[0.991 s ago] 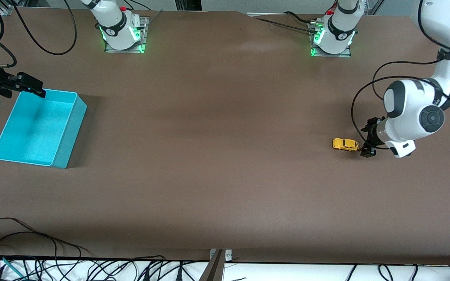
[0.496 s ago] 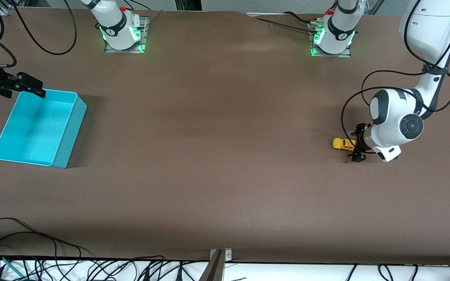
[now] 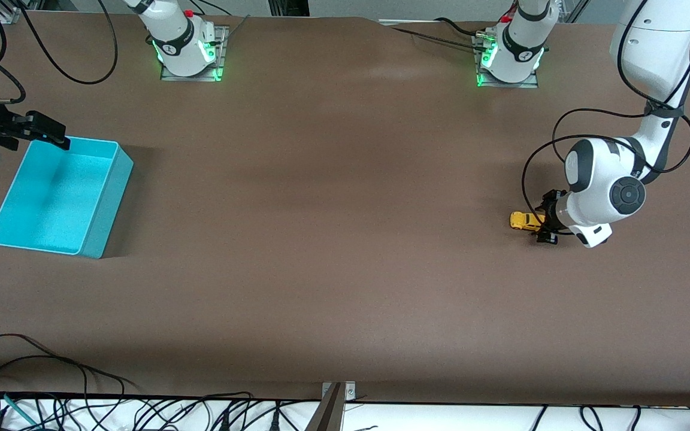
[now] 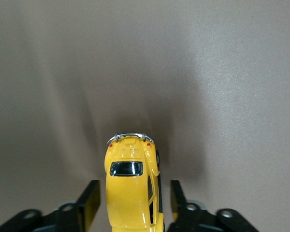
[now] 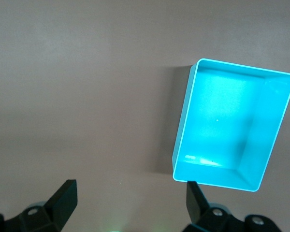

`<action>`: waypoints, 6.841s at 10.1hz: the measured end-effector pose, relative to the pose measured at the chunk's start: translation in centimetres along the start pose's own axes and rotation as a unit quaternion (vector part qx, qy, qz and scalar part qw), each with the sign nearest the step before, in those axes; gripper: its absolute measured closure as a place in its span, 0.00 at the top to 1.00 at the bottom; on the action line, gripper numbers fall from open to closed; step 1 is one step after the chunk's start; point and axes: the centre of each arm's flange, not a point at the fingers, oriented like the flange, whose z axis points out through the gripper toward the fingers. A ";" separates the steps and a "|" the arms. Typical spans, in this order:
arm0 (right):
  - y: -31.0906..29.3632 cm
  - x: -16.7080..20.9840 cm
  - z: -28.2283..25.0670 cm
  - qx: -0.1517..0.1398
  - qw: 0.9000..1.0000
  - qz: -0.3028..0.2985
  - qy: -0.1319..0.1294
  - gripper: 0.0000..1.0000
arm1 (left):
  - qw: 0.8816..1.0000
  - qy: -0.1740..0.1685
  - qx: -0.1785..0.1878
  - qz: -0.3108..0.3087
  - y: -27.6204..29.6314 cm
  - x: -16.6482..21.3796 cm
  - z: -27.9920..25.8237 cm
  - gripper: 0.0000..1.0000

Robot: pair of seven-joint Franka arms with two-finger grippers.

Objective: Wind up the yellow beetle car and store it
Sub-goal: 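Close the left gripper on the yellow car's body, then drag the car backward along the table with the left gripper, then open the left gripper to release the car toward the box, then raise the left gripper and draw it back from the car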

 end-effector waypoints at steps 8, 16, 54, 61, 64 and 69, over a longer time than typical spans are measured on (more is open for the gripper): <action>-0.1 0.0 0.0 0.000 1.000 -0.001 0.000 1.00 | 0.999 -0.021 -0.006 -0.025 1.3 -9.3 -1.6 0.43; -0.1 0.0 0.0 0.008 1.000 0.000 -0.001 1.00 | 0.998 -0.029 -0.006 -0.053 1.4 -11.5 0.4 0.43; -0.2 -0.1 0.1 0.023 1.000 0.002 -0.005 1.00 | 0.993 0.043 -0.069 0.080 1.9 2.6 -9.6 1.00; -0.2 -0.1 0.1 0.023 1.000 0.002 -0.005 1.00 | 0.941 0.050 -0.056 0.329 2.8 1.1 -16.5 0.98; -0.2 -0.1 0.1 0.023 1.000 0.002 -0.005 1.00 | 0.908 0.070 -0.067 0.409 2.4 0.0 -19.3 0.98; -0.1 0.3 0.4 0.023 1.000 0.003 -0.002 1.00 | 0.839 0.096 -0.062 0.531 1.2 -1.6 -23.3 1.00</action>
